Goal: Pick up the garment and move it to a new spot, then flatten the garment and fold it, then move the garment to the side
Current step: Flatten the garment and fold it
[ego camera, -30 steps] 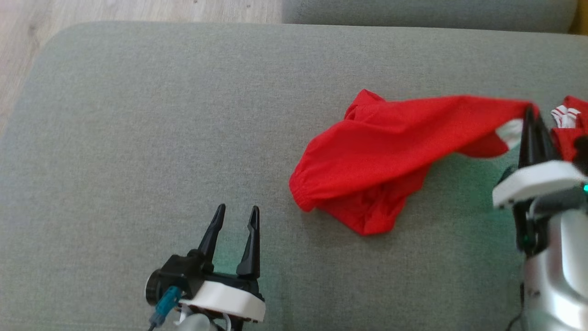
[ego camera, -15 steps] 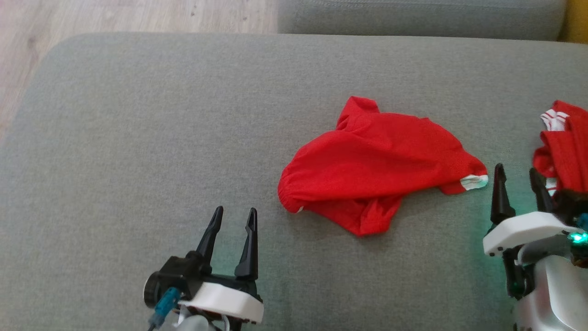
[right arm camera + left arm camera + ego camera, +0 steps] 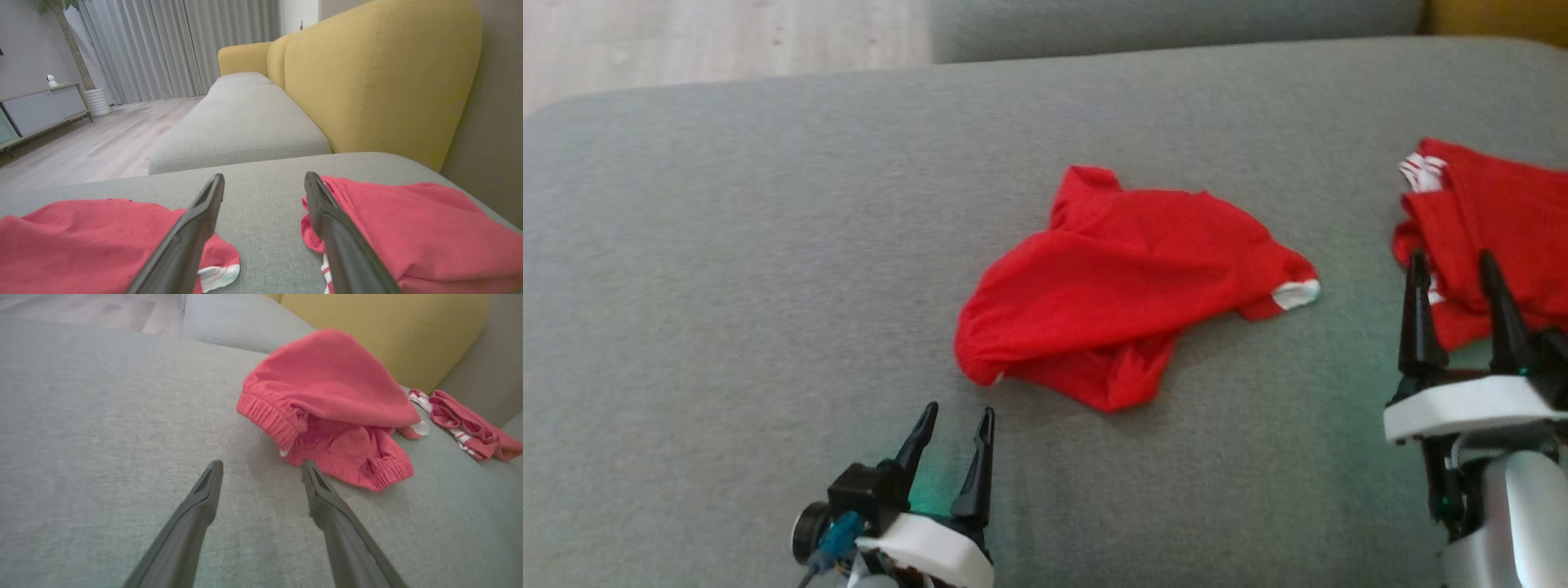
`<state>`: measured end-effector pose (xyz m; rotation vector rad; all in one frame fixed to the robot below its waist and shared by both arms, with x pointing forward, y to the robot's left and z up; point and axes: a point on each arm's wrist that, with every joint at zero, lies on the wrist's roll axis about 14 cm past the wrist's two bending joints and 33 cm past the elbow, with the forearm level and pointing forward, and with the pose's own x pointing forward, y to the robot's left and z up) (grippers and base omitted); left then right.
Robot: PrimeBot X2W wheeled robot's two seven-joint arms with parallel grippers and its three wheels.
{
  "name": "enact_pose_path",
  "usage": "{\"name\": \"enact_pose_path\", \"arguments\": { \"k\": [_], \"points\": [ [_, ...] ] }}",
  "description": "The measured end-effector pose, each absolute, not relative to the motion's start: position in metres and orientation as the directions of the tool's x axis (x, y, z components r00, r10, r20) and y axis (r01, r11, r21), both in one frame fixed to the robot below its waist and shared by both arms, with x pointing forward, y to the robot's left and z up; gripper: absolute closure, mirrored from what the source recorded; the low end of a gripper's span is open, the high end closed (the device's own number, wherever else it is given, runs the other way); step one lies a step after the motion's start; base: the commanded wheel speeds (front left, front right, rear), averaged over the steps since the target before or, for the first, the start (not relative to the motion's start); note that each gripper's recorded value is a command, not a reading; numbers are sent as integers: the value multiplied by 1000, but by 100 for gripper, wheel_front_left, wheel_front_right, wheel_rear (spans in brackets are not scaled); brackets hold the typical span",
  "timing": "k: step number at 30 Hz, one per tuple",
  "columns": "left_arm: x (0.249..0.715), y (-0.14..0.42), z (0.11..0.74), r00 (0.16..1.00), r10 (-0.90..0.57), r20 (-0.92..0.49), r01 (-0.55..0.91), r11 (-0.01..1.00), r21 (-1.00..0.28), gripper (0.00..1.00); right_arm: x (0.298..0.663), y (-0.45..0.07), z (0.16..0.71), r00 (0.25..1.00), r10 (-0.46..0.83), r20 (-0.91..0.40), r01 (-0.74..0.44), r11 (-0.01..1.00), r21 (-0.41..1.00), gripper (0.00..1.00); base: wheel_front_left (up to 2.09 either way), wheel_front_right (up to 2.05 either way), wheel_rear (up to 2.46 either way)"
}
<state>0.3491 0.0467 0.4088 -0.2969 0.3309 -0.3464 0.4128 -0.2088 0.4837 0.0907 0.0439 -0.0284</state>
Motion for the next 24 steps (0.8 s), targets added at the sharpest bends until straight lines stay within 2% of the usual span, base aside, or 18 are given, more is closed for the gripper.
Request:
{"name": "enact_pose_path", "arguments": {
  "k": [4,10,11,12,13,14,20,24],
  "points": [
    [357,30,397,849,-440,-294,337,878,-341,0,411,-217,493,999,-45,-27,48,995,84,0,0,0,0],
    [378,14,393,835,-472,-284,367,861,-352,0,406,-234,493,995,-93,-29,95,993,73,0,0,0,0],
    [379,13,393,833,-475,-283,371,860,-351,13,405,-236,493,995,-98,-30,100,992,72,0,0,0,0],
    [382,12,393,833,-478,-279,374,858,-352,50,405,-237,493,994,-102,-31,104,992,73,0,0,0,0],
    [384,11,396,837,-477,-267,376,857,-352,62,404,-238,493,994,-105,-30,107,991,74,0,0,0,0],
    [387,11,401,844,-475,-247,378,856,-352,100,404,-239,493,994,-108,-29,109,991,77,0,0,0,0],
    [409,23,458,898,-435,-64,393,860,-326,100,401,-235,490,994,-99,-37,102,990,100,0,0,0,0],
    [405,30,492,901,-431,42,424,857,-291,100,402,-228,495,997,-80,-21,82,990,116,0,0,0,0]
  ]
}}
